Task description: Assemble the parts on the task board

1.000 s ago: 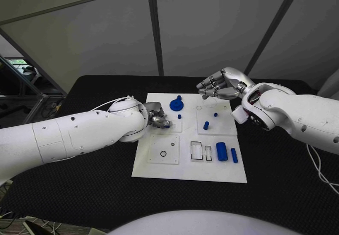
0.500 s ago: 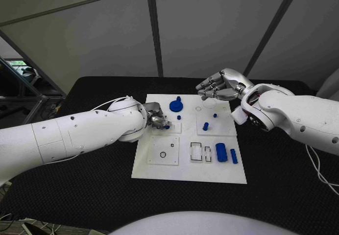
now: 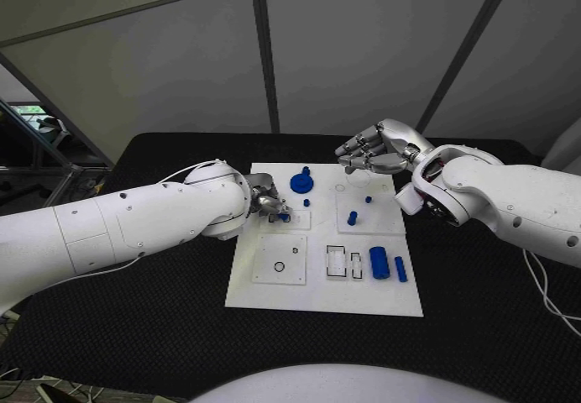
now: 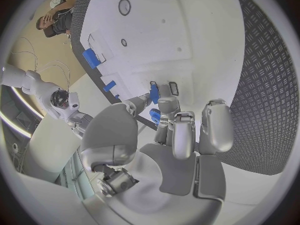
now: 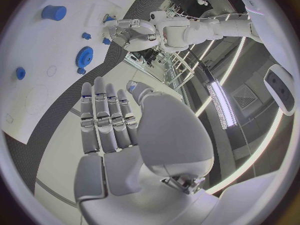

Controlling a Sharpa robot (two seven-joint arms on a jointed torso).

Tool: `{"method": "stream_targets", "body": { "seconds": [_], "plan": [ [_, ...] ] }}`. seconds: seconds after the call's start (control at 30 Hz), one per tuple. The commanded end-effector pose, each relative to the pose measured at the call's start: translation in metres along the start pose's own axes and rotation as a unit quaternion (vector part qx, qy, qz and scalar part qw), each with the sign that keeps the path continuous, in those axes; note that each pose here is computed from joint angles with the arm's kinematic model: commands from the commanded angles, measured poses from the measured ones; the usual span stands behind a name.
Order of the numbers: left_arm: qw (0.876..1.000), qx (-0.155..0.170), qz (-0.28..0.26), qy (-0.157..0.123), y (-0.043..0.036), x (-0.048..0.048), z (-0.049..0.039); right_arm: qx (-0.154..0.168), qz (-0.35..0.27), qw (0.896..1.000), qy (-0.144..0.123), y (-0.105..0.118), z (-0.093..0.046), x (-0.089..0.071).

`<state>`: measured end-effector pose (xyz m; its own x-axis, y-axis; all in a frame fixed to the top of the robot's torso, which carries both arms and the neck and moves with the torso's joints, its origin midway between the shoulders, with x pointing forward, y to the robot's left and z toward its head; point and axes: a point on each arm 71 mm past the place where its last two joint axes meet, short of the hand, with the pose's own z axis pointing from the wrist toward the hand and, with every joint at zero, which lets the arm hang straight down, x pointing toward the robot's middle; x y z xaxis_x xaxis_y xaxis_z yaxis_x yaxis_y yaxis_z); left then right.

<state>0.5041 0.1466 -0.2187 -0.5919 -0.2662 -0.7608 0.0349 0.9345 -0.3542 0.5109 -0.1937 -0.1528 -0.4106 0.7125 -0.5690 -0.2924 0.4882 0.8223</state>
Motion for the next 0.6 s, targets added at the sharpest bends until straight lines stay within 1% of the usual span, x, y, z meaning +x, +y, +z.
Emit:
{"method": "stream_targets", "body": {
  "seconds": [0.03, 0.37, 0.6],
  "plan": [
    [1.0, -0.003, 0.004, 0.019, -0.0009, 0.0011, 0.0002, -0.002, -0.001, 1.0, 0.006, 0.0009, 0.0008, 0.0006],
    [1.0, 0.0, 0.003, 0.026, -0.0039, 0.0016, 0.0001, -0.001, -0.001, 1.0, 0.009, 0.0007, 0.0014, 0.0013],
    [1.0, 0.001, 0.005, 0.018, -0.0054, 0.0008, 0.0001, -0.001, -0.001, 1.0, 0.01, 0.0009, 0.0017, 0.0017]
  ]
}}
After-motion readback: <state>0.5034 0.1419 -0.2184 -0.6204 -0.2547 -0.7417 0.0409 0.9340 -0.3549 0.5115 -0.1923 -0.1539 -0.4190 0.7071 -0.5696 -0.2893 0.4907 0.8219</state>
